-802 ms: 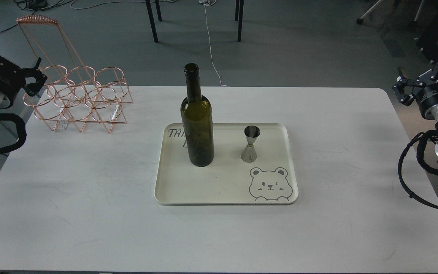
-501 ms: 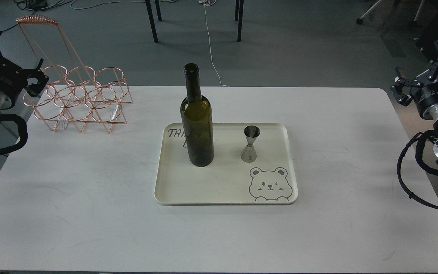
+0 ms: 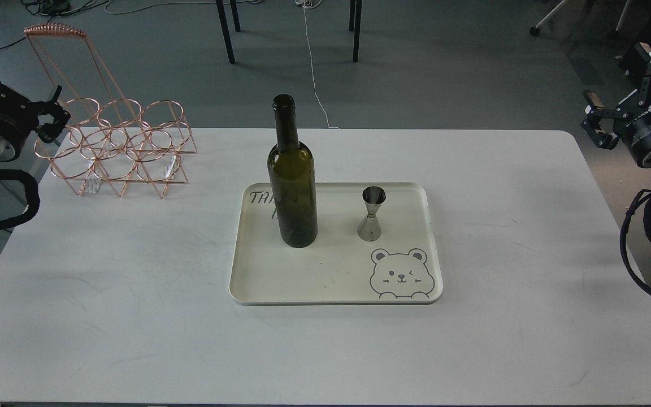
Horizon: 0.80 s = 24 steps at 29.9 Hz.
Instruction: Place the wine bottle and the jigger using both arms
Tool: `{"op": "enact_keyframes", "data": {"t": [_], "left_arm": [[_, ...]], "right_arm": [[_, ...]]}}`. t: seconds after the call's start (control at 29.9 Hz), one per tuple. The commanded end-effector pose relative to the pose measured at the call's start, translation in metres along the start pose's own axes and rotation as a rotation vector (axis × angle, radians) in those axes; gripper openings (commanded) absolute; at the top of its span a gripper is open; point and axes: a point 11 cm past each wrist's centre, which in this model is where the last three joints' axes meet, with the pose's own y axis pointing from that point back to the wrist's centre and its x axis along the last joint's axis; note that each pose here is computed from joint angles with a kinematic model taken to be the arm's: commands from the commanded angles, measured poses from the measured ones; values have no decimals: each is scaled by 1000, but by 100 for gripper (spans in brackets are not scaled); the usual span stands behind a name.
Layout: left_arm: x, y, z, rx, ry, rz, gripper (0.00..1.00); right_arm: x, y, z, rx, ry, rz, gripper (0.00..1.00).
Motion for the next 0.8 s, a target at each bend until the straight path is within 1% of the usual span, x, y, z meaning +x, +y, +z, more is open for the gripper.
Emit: {"op": "enact_keyframes", "data": {"t": [0.0,0.07,0.17,0.27,0.37,0.43,0.6,0.7,0.77], "left_arm": [[-1,-1,1,-3,1,-2,98],[-2,-1,1,-5,2,-3,98],[-2,-1,3,-12,2,-3,98],[-1,-1,5,-22,7,-2,98],[0,-1,7,-21,1,-2,98],[0,-1,7,-18,-3,-2,98],[1,0,8,-20,-4,1,98],[0,-1,7,-19,-3,2,98],[0,-1,7,-19,-3,2,98]], "right_arm": [[-22,9,-12,-38,201,-77,99],[-31,16,-4,-68,275,-105,99],[-49,31,22,-119,371,-145,99],[-72,50,48,-149,550,-216,99],[-94,65,64,-131,719,-294,99],[-101,69,70,-114,820,-338,99],[-124,83,106,-68,1128,-531,99],[-140,85,134,-47,1246,-648,98],[-143,81,147,-38,1319,-702,98]]}}
